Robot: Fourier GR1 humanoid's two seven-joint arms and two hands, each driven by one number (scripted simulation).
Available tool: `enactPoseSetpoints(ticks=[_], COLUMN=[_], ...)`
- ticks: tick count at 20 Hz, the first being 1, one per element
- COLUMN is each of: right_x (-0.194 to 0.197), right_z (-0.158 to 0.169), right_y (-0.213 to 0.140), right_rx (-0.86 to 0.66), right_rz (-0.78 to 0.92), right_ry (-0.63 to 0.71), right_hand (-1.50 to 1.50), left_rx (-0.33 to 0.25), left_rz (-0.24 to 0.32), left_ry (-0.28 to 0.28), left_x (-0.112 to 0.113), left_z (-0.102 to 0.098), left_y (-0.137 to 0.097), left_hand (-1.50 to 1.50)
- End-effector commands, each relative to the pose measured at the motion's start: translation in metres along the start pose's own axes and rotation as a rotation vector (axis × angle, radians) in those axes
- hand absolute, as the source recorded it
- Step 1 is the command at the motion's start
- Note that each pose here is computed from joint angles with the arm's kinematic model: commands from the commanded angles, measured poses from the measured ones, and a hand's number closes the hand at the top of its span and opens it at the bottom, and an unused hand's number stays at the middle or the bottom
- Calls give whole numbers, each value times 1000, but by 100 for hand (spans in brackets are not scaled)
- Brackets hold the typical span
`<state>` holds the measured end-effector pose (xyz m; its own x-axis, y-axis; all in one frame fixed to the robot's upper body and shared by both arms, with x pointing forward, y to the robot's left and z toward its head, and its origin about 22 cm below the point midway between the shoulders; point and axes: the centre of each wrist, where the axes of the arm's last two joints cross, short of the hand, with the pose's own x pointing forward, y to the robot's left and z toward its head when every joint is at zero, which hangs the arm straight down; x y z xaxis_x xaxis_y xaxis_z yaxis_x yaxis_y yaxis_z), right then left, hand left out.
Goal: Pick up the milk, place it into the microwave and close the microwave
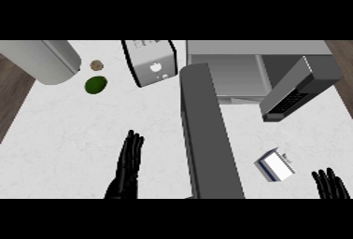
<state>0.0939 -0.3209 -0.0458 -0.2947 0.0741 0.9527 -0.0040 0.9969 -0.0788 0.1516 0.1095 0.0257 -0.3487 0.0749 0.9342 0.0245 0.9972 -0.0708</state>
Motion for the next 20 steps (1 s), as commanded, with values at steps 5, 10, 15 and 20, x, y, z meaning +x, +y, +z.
enactPoseSetpoints(ticks=[5,10,15,20], right_x=[-41,-70,-94,-117], right_z=[-16,-40,-41,-56], right_y=[-6,1,-5,-24], right_rx=[-21,-19,-63,-104], right_rz=[30,67,121,133], right_ry=[14,15,20,19], right_hand=[-150,-150,-150,-150], left_rx=[-35,-24,13,-11], left_rz=[16,20,48,50], left_ry=[8,30,15,13], left_x=[-1,0,-14,-9], left_z=[22,20,25,33], left_y=[1,5,52,51], left_hand=[-150,-150,-150,-150])
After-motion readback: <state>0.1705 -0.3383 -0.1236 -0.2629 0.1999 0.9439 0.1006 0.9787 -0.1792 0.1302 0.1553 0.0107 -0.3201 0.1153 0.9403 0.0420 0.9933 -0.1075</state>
